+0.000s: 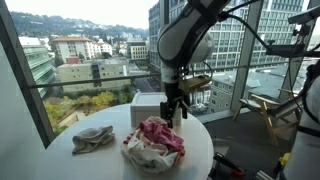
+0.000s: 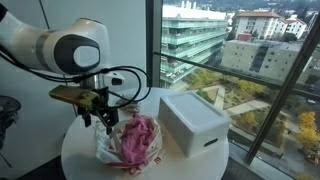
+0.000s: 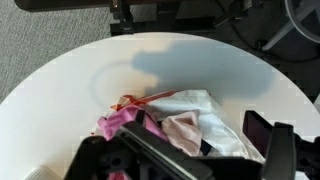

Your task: Take the blue shirt out of the plastic bag

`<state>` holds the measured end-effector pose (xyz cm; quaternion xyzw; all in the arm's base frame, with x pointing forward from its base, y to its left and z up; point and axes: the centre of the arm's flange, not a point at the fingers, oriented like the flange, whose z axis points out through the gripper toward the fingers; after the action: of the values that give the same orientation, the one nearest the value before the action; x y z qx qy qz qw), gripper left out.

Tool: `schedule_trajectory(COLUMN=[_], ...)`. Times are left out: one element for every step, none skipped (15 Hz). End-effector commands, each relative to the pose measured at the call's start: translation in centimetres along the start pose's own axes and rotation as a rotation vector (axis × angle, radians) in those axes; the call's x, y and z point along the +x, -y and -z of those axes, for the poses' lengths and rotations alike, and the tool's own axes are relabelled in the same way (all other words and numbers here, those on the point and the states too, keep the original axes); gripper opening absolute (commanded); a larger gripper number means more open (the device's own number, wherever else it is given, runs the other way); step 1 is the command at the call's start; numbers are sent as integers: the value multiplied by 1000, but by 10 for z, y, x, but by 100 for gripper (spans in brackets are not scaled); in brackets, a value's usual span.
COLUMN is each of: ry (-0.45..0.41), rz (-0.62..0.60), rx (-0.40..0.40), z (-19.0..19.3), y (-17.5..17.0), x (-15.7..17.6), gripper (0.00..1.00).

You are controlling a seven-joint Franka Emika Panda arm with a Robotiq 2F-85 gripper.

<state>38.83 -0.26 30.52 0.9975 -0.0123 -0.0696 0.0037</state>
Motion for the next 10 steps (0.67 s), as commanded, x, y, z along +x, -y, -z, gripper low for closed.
schedule_trajectory(ry=[-45,-69,-96,-113,-129,-141,-171,-189,-201,-206], rz=[-15,-13,-20,-26,-27,-30,-46,-56,-68,-78], rx=[-10,-24,-44,-48,-50,-54,-60,-64,-71,-73], z=[-69,-81,-92,-100,-109,-115,-122,-128,-134,-141], y=[1,1,0,-1,-1,-1,-1,-2,-3,-7], x=[48,57,67,75,84,90,99,107,115,121], gripper=[100,100,100,100,100,100,100,100,100,100])
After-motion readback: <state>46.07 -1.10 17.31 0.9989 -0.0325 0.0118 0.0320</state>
